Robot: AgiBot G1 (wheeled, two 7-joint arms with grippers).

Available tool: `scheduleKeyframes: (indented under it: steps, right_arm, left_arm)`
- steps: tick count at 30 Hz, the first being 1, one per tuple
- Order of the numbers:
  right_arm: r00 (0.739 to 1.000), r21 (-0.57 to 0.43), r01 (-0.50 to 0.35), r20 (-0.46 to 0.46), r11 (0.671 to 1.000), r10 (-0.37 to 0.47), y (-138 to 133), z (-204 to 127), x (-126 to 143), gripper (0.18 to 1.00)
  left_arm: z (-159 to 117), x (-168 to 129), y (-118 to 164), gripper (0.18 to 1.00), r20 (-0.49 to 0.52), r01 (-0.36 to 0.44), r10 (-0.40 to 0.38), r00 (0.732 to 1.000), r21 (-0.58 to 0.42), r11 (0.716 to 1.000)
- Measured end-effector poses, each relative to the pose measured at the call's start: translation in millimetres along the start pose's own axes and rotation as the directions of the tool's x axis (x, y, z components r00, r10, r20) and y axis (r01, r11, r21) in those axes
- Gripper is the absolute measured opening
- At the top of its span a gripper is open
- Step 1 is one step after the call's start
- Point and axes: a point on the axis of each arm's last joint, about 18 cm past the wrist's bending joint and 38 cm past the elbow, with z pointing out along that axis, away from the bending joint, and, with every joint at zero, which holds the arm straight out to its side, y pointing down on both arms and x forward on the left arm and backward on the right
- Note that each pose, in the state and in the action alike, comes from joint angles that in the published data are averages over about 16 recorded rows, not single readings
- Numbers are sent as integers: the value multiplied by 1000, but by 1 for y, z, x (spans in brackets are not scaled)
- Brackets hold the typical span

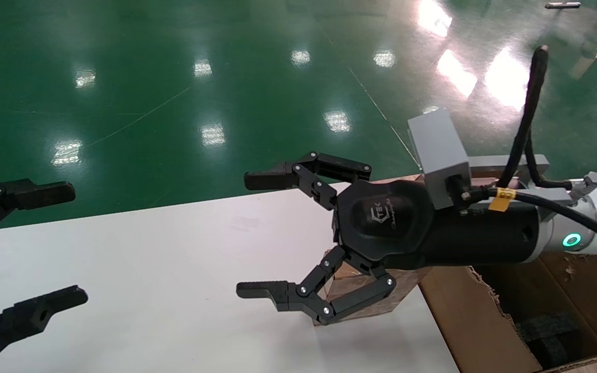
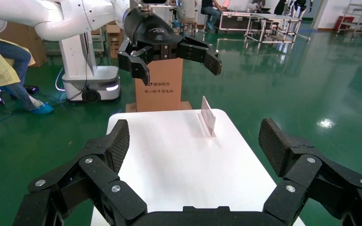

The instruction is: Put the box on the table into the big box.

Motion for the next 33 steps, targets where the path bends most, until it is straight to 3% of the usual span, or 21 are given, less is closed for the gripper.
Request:
scheduleKeyframes:
  steps: [20,33]
  right_arm:
    - [1000,-16,6,-2,1000,-6,2,-1,1,1001]
    - [998,-158,52,-17,986,-56,23,-19,11,1001]
  left_arm:
    - [0,0,0,1001,0,0,0,1000,0,1000]
    - [0,0,0,977,0,0,0,1000,0,1000]
